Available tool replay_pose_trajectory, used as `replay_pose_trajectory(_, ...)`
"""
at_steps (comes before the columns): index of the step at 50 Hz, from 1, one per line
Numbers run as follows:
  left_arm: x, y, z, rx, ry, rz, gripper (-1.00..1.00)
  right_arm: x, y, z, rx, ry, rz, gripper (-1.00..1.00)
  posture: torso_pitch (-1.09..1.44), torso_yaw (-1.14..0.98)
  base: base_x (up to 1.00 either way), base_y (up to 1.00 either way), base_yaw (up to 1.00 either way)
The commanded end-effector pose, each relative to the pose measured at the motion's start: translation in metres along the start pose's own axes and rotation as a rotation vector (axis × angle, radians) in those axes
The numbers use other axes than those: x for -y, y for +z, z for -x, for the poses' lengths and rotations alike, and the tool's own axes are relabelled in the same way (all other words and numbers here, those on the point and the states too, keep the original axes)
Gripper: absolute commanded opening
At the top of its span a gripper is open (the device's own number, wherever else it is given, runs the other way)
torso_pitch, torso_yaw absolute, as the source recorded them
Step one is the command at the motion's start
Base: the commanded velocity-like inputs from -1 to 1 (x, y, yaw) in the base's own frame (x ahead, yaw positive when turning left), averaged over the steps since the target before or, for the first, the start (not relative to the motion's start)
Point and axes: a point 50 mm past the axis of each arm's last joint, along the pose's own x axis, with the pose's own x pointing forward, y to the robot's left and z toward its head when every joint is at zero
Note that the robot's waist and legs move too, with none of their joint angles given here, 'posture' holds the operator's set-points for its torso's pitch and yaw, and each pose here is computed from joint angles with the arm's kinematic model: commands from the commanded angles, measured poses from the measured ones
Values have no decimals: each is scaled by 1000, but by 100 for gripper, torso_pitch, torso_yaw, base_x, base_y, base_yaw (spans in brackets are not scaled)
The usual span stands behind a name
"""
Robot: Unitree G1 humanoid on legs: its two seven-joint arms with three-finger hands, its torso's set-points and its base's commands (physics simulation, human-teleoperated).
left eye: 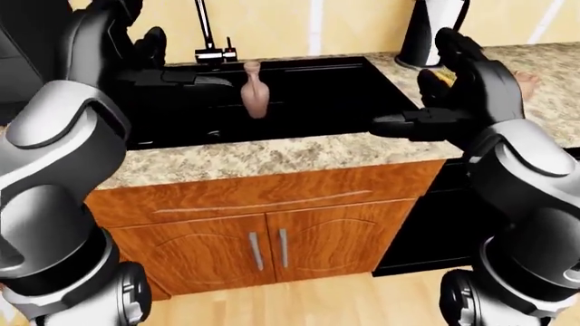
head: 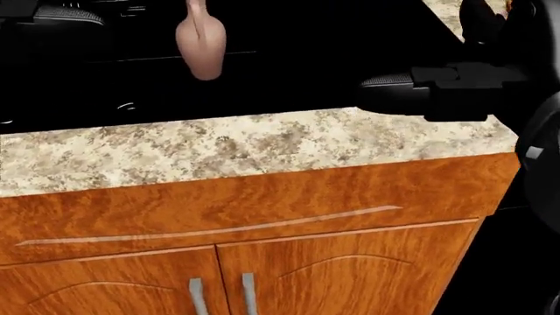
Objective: Turn the sink spout to the right.
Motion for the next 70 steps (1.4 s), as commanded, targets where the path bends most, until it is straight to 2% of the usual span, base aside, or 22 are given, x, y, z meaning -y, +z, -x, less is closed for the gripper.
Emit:
replay_pose_trajectory(1,-5,19,4,99,34,7,100,-1,12,3,67,10,-6,100,0,0,49,0,0)
replay_pose_trajectory(31,-7,17,1,92,36,8,100,-2,13,-2,56,3,20,100,0,0,49,0,0)
replay_pose_trajectory(50,-7,16,3,91,38,1,100,-2,8,-1,52,-14,42,100,0,0,-3,0,0)
replay_pose_trajectory(56,-9,16,4,85,39,17,100,-4,6,-1,51,-14,51,100,0,0,0,0,0)
replay_pose_trajectory(58,-7,17,5,87,34,5,100,-4,8,-1,53,-14,57,100,0,0,0,0,0)
replay_pose_trajectory(60,-10,19,2,62,37,55,100,-4,8,-2,53,-17,62,100,0,0,0,0,0)
replay_pose_trajectory(61,-11,17,1,51,55,6,100,-4,9,-2,55,-18,64,100,0,0,0,0,0)
replay_pose_trajectory(70,-12,15,0,36,62,23,100,-4,12,-2,56,-24,74,100,0,0,0,0,0)
